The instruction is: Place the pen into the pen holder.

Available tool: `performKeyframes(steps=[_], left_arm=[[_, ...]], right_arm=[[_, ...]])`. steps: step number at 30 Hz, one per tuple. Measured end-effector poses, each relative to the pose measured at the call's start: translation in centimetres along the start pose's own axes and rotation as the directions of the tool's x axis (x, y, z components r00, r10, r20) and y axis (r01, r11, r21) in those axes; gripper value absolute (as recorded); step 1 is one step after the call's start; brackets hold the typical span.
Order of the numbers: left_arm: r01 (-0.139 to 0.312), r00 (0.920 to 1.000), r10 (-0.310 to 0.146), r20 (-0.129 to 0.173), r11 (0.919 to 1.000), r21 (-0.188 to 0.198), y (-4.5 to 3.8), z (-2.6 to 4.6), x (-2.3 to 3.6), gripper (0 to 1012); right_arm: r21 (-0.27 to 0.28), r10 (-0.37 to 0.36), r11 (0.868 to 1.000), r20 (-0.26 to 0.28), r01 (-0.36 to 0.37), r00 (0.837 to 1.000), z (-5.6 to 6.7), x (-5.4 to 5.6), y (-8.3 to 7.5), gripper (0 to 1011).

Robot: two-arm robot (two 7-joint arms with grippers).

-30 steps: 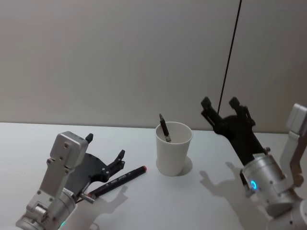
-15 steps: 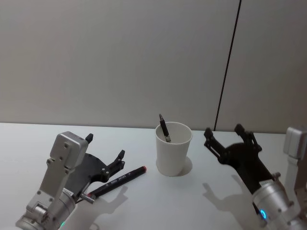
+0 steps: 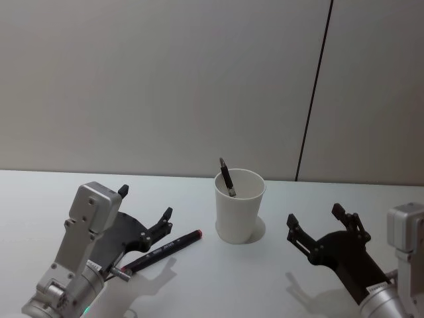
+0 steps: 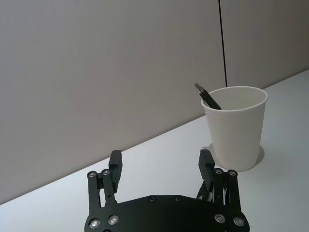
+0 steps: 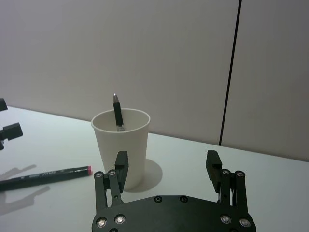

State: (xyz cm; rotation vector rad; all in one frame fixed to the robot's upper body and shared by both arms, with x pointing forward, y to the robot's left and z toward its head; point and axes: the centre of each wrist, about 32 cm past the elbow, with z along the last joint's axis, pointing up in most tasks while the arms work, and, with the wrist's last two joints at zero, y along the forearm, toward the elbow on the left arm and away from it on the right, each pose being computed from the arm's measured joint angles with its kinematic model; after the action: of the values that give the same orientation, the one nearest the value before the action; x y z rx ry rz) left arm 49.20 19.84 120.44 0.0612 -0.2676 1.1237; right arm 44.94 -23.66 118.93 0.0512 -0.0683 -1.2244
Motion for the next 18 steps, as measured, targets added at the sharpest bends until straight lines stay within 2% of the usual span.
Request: performKeyframes(steps=[5, 18], left_arm=[[0.0, 1.0, 0.0, 0.0, 1.0, 0.0, 0.0, 0.0, 0.0, 1000], [0.004, 1.0, -0.004, 0.0, 1.0, 0.0, 0.0, -0.01, 0.01, 1000]], right_arm=[[-0.015, -0.003, 1.0, 0.016, 0.003, 1.0, -0.03, -0.17, -0.52, 1001], [-0.016, -0.003, 1.0, 0.019, 0.004, 1.0, -0.02, -0.18, -0.59, 1001]])
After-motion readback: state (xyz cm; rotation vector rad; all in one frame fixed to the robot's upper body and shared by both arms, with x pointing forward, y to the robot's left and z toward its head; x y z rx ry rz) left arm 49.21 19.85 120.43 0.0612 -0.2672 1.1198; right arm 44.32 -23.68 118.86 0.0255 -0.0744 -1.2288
